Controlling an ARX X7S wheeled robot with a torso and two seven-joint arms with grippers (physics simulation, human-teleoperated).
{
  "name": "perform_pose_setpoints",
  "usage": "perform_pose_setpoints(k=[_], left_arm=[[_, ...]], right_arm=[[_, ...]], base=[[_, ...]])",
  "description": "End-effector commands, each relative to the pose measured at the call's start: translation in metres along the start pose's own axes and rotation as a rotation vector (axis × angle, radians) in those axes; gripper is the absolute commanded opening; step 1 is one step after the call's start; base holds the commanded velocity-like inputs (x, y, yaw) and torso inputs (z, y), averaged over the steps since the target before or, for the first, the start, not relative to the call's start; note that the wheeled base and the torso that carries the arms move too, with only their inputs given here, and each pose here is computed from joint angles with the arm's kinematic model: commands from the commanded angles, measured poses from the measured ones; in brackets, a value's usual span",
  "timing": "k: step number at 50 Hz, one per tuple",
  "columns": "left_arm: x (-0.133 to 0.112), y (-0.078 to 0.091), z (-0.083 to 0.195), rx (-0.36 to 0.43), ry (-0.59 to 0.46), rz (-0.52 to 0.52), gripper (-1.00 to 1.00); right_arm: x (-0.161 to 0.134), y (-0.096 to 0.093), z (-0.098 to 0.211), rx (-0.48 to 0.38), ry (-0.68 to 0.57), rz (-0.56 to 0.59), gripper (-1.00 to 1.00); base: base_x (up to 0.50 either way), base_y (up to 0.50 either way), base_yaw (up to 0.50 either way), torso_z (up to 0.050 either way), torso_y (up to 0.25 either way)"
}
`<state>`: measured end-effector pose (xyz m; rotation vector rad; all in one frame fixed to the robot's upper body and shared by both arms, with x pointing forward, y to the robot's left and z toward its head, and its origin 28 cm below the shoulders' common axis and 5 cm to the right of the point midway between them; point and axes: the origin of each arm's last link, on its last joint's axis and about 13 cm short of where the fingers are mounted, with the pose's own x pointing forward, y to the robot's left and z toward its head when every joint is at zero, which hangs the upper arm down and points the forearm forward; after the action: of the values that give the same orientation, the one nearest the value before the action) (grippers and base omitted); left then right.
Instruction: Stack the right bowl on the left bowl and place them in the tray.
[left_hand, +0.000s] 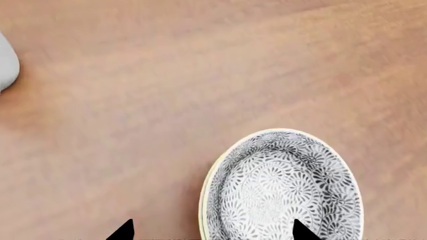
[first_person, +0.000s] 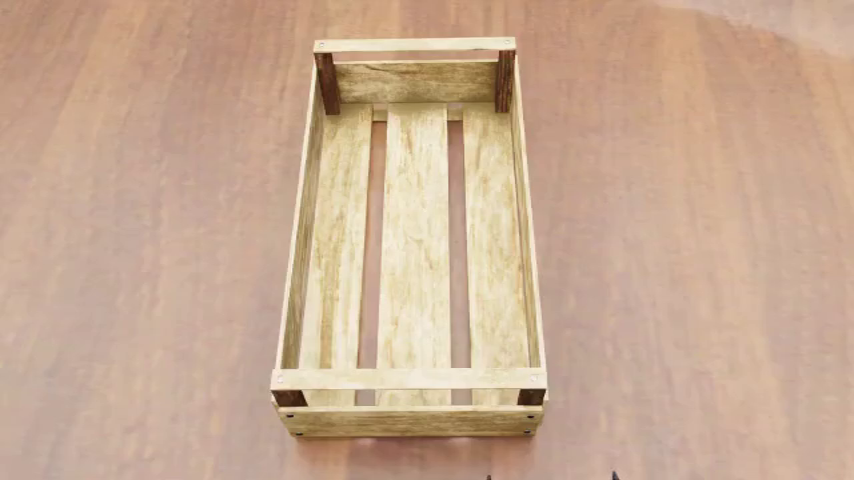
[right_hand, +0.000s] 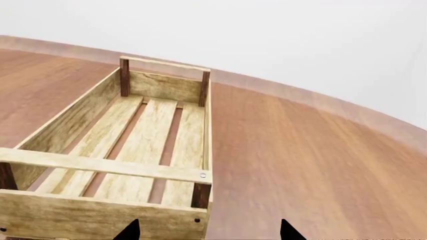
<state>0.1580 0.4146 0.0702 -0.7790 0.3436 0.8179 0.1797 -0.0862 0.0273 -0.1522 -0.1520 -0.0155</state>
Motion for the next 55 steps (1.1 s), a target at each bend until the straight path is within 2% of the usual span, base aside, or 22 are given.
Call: perform_pose_setpoints(k=[1, 41, 55], left_arm=[[0.003, 0.0, -0.007, -0.015, 0.012, -0.019, 1.0], [0.022, -0.003, -0.018, -0.006, 0.033, -0.007, 1.0], [0.024, -0.007, -0.016, -0.053, 0.049, -0.013, 1.0]], right_arm=[[0.003, 0.0, 0.0, 0.0, -0.011, -0.002, 1.0], [0.004, 0.002, -0.005, -0.014, 0.011, -0.003, 1.0], [0.004, 0.002, -0.004, -0.022, 0.007, 0.0, 1.0]], base=[[0.0, 0.0, 0.0, 0.0, 0.0], [0.0, 0.0, 0.0, 0.0, 0.0], [0.0, 0.0, 0.0, 0.0, 0.0]])
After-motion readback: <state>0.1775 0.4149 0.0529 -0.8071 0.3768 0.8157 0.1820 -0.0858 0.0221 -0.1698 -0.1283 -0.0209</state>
